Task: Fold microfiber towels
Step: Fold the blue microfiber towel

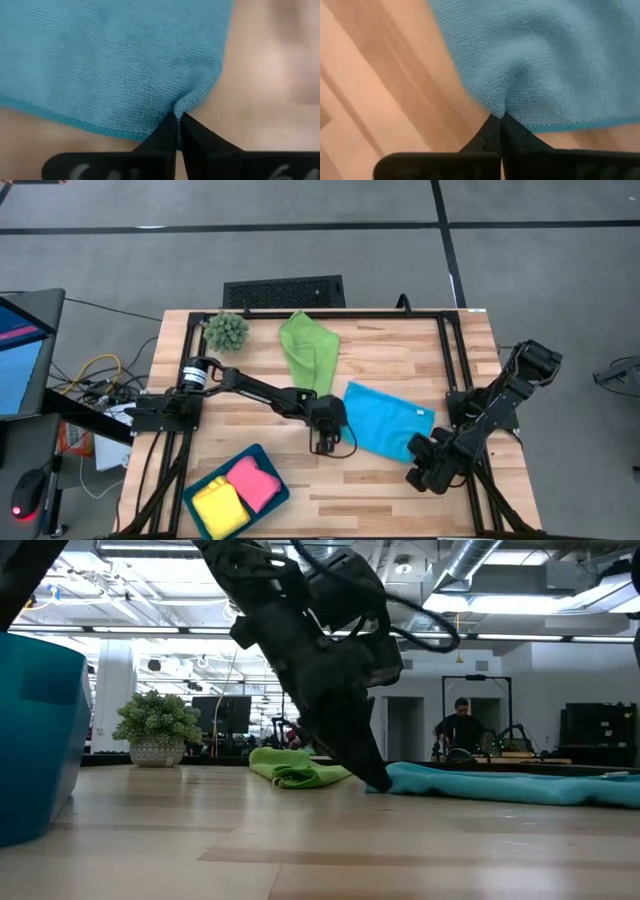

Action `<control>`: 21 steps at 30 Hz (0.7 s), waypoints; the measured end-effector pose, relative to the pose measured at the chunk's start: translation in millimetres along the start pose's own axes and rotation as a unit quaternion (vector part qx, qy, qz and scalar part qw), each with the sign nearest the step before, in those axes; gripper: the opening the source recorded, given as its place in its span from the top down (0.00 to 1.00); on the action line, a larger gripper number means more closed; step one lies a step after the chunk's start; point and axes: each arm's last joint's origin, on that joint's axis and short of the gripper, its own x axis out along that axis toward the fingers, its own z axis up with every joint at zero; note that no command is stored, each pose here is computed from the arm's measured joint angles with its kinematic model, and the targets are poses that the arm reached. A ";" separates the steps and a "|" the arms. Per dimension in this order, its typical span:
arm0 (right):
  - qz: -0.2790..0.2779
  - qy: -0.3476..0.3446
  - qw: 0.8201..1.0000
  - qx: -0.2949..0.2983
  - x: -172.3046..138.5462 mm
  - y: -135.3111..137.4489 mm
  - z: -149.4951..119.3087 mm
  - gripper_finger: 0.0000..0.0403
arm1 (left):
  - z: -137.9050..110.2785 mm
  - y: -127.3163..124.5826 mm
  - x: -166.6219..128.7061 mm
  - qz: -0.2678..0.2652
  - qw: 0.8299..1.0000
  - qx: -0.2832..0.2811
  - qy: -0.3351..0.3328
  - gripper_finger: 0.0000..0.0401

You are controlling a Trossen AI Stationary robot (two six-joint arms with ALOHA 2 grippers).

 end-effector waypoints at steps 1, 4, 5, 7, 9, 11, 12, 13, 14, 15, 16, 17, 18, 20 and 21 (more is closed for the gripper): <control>0.003 0.002 1.000 -0.001 -0.8 1.6 -0.7 0.97 | -1.2 -4.8 0.4 -0.018 1.000 -0.011 0.006 0.99; 0.014 0.011 1.000 -0.003 -5.7 8.4 -1.8 0.96 | -4.9 -18.1 -0.6 -0.067 0.996 -0.044 0.028 0.99; 0.021 0.015 1.000 -0.004 -7.8 11.4 -2.5 0.96 | -5.2 -21.4 -2.1 -0.074 0.995 -0.052 0.031 0.99; 0.030 0.021 0.999 -0.006 -11.1 15.5 -4.0 0.97 | -7.2 -30.1 -5.7 -0.075 0.995 -0.056 0.040 1.00; 0.043 0.024 0.999 -0.010 -15.0 20.7 -5.9 0.98 | -9.0 -39.9 -8.8 -0.073 0.995 -0.055 0.044 1.00; 0.059 0.024 0.998 -0.010 -19.4 26.5 -7.6 0.99 | -8.9 -47.9 -13.3 -0.071 0.995 -0.059 0.043 1.00; 0.066 0.025 0.997 -0.011 -21.6 29.4 -8.2 0.99 | -8.3 -52.0 -15.7 -0.075 0.995 -0.061 0.041 1.00; 0.073 0.027 0.997 -0.011 -24.3 32.5 -8.7 0.99 | -7.4 -55.4 -18.5 -0.077 0.994 -0.062 0.038 1.00; 0.080 0.028 0.996 -0.011 -27.7 36.1 -8.6 0.98 | -7.0 -58.3 -20.4 -0.078 0.994 -0.064 0.036 1.00; 0.088 0.028 0.996 -0.010 -31.3 40.0 -7.9 0.98 | -6.4 -60.9 -21.9 -0.079 0.994 -0.064 0.034 1.00; 0.095 0.028 0.995 -0.009 -34.7 43.3 -7.2 0.98 | -5.9 -61.8 -23.6 -0.079 0.994 -0.066 0.032 1.00; 0.098 0.028 0.995 -0.008 -37.5 45.6 -6.3 0.97 | -5.4 -62.7 -25.1 -0.079 0.994 -0.069 0.031 1.00; 0.097 0.027 0.995 -0.008 -39.6 46.9 -5.6 0.97 | -4.3 -63.3 -27.0 -0.081 0.994 -0.075 0.028 1.00; 0.087 0.027 0.996 -0.002 -42.8 47.7 -1.9 0.97 | -1.7 -64.4 -32.1 -0.083 0.993 -0.086 0.022 1.00; 0.081 0.028 0.996 0.004 -44.1 47.9 0.4 0.97 | 0.5 -63.8 -34.9 -0.084 0.992 -0.090 0.017 1.00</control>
